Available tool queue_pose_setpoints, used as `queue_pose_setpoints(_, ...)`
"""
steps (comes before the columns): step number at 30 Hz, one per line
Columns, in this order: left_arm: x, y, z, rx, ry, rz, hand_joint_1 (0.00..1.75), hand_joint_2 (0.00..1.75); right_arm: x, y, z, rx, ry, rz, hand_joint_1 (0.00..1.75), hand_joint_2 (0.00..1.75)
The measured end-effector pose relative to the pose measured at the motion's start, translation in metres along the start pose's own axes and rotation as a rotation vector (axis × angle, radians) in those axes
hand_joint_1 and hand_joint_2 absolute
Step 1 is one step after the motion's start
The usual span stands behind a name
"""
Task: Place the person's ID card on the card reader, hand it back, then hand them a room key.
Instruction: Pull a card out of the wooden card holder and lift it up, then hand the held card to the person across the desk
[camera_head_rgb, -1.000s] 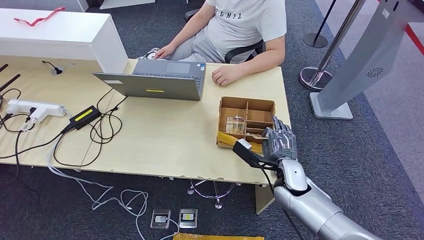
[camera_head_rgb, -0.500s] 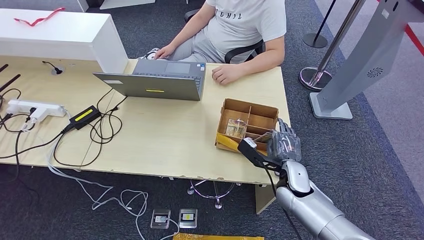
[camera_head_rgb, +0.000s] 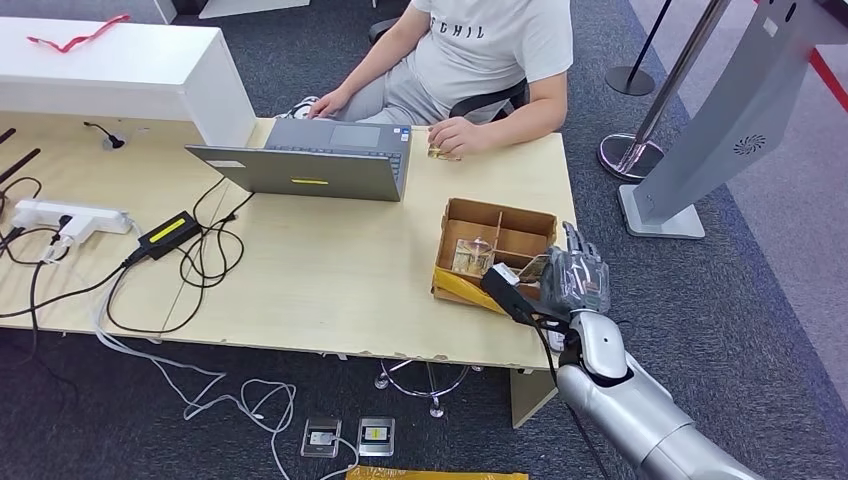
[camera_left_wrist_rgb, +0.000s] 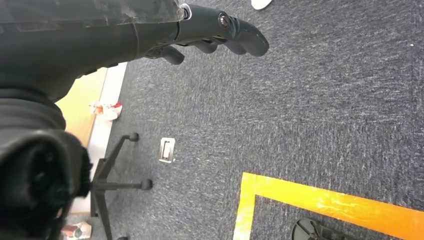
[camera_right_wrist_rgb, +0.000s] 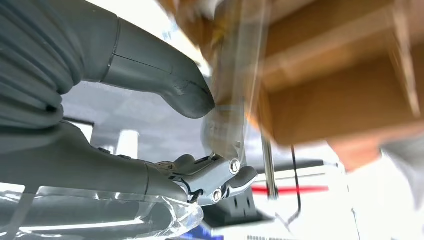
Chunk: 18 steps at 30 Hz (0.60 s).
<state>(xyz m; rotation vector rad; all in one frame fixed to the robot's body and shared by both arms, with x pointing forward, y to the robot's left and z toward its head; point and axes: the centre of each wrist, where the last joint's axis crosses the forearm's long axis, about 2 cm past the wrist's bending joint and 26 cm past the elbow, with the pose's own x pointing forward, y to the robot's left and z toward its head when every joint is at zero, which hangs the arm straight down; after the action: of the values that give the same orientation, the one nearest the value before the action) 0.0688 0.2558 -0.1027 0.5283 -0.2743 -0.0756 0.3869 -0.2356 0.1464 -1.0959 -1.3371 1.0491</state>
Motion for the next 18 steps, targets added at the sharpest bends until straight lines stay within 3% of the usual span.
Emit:
queue_pose_setpoints(8, 0.001, -0.001, 0.0, -0.002, -0.033, -0.019, 0.0, 0.0, 0.034, -0.078, -0.034, -0.223, -0.097, 0.032, 1.75, 1.75)
queue_pose_setpoints(18, 0.001, -0.004, 0.002, -0.01, -0.051, -0.041, 0.0, 0.0, 0.048, -0.097, -0.035, -0.298, -0.152, 0.003, 1.75, 1.75)
